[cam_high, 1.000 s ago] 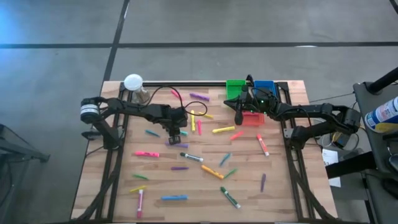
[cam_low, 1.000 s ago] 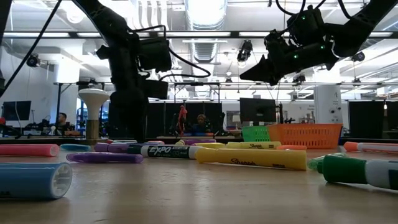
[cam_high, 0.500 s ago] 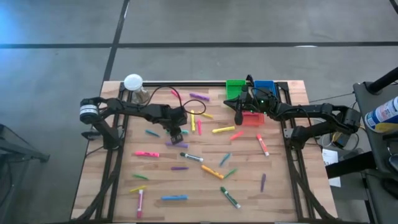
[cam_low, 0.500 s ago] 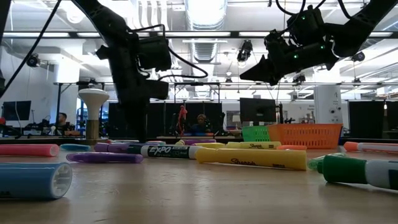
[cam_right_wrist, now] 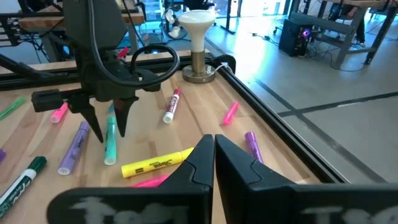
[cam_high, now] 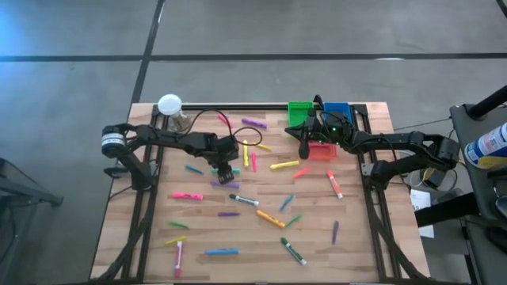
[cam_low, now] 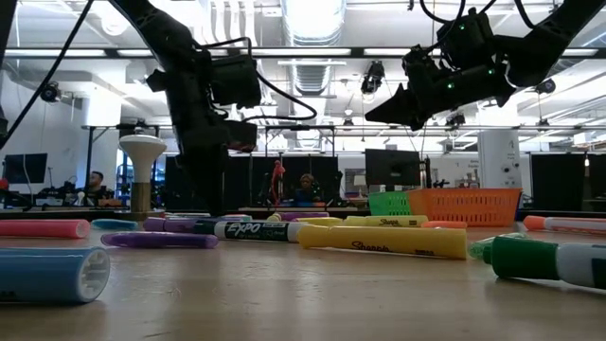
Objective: Pick & Place Markers
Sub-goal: Put the light blue highlighter pen into the orange bin
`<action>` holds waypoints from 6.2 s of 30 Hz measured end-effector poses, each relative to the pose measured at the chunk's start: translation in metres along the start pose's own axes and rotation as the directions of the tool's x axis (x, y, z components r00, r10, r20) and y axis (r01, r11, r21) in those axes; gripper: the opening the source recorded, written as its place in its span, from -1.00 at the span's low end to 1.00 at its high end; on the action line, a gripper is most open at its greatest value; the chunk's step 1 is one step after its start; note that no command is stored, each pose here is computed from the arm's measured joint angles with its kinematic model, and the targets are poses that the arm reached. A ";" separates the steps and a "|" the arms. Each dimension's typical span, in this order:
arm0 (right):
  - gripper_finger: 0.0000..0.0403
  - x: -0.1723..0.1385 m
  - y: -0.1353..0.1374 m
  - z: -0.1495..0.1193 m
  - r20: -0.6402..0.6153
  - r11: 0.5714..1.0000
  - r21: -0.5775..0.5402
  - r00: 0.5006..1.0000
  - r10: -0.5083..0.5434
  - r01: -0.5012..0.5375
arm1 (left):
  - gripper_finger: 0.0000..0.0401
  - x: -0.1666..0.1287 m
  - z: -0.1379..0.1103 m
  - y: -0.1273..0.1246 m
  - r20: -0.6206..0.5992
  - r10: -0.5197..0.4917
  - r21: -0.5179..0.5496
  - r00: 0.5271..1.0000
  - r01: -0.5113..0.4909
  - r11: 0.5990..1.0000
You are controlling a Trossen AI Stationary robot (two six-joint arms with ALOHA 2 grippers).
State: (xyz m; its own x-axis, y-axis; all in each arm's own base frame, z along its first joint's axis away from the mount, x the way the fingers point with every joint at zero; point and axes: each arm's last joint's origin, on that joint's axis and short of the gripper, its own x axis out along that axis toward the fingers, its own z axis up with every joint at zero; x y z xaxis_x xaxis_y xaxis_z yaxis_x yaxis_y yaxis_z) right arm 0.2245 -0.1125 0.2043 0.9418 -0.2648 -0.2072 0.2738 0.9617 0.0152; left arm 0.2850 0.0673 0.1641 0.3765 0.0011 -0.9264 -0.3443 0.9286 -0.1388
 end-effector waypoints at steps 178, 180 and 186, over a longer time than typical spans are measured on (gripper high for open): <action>-0.62 -0.085 -0.024 0.003 -0.685 0.938 0.199 0.725 -0.075 0.285 | -0.16 -0.079 0.017 -0.022 0.614 -0.257 0.213 0.746 0.157 0.964; -0.61 -0.081 -0.027 0.000 -0.696 0.933 0.219 0.716 -0.056 0.285 | -0.16 -0.080 0.014 -0.022 0.616 -0.253 0.210 0.746 0.154 0.966; -0.50 -0.076 -0.033 -0.006 -0.725 0.912 0.250 0.687 -0.046 0.326 | -0.16 -0.079 0.012 -0.021 0.620 -0.246 0.204 0.745 0.149 0.968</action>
State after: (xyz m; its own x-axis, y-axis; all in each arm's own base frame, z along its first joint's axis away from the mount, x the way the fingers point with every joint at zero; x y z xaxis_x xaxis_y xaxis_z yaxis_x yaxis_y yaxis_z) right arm 0.1432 -0.1238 0.2137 0.4925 -0.1751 -0.8525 0.6054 0.7727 0.1911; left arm 0.2729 0.0525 0.2448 0.8983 0.0029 -0.4394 -0.1016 0.9742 -0.2013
